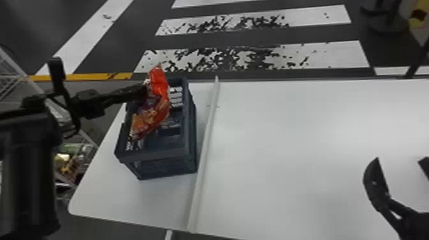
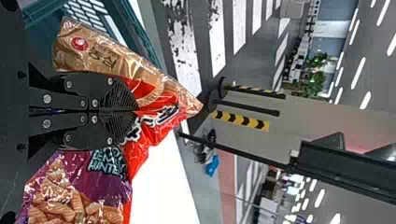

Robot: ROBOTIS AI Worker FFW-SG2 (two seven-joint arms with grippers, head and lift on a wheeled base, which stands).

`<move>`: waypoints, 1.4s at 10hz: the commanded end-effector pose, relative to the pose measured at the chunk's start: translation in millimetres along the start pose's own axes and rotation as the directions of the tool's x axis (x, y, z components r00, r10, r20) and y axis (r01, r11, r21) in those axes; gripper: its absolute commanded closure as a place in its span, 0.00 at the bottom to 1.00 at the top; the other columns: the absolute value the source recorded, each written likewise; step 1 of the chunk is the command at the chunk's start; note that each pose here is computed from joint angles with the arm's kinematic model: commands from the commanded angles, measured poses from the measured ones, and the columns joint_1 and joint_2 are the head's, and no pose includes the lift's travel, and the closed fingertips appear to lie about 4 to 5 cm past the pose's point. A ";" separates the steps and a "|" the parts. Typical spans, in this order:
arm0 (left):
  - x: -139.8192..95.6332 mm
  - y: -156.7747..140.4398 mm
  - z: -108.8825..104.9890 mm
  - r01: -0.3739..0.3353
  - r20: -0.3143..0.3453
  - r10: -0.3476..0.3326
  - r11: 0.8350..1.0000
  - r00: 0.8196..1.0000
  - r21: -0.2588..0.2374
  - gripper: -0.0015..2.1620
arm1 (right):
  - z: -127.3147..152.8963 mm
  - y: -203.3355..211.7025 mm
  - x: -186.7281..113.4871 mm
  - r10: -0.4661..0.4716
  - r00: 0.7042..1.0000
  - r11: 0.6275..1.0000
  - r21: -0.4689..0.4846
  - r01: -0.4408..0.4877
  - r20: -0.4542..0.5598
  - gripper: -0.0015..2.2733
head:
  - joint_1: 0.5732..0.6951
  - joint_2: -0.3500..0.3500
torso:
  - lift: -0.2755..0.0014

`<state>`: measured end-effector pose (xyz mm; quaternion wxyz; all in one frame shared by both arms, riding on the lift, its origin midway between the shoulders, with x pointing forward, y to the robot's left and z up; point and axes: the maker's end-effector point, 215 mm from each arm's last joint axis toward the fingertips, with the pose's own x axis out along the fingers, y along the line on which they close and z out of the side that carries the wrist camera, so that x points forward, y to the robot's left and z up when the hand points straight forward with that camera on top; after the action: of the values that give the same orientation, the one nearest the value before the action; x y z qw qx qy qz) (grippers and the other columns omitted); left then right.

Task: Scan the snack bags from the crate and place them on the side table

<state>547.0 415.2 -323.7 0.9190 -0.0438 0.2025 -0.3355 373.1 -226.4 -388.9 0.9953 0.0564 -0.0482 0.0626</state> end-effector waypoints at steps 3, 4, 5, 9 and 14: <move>-4.1 -71.3 49.7 0.072 0.087 -0.066 0.995 0.994 -0.069 0.99 | -0.5 -0.2 -0.6 -0.001 1.000 1.000 0.000 0.001 -0.001 0.03 | 1.00 0.79 | 0.65; -0.2 -92.6 58.6 0.088 0.102 -0.079 0.993 0.992 -0.083 0.99 | -0.5 -0.2 -0.6 -0.001 1.000 1.000 0.000 0.001 -0.001 0.03 | 1.00 0.76 | 0.65; 9.3 -113.4 63.9 0.101 0.118 -0.088 0.989 0.989 -0.104 0.99 | 0.4 -0.2 -0.6 -0.001 1.000 1.000 0.000 0.001 0.002 0.04 | 1.00 0.74 | 0.65; 95.4 -226.3 35.9 0.262 0.090 -0.252 0.955 0.964 -0.137 0.99 | 6.5 -4.4 -3.1 -0.010 1.000 1.000 -0.004 0.010 0.010 0.04 | 1.00 0.55 | 0.65; 212.5 -345.5 -40.7 0.375 -0.043 -0.379 0.924 0.924 -0.073 0.99 | 11.8 -16.8 -7.7 -0.042 0.999 0.999 -0.003 0.042 0.017 0.04 | 1.00 0.18 | 0.65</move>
<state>475.7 34.8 -346.7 0.8359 -0.1142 0.2233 -0.4882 367.3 -244.0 -380.4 0.9960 0.0565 -0.0547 0.0421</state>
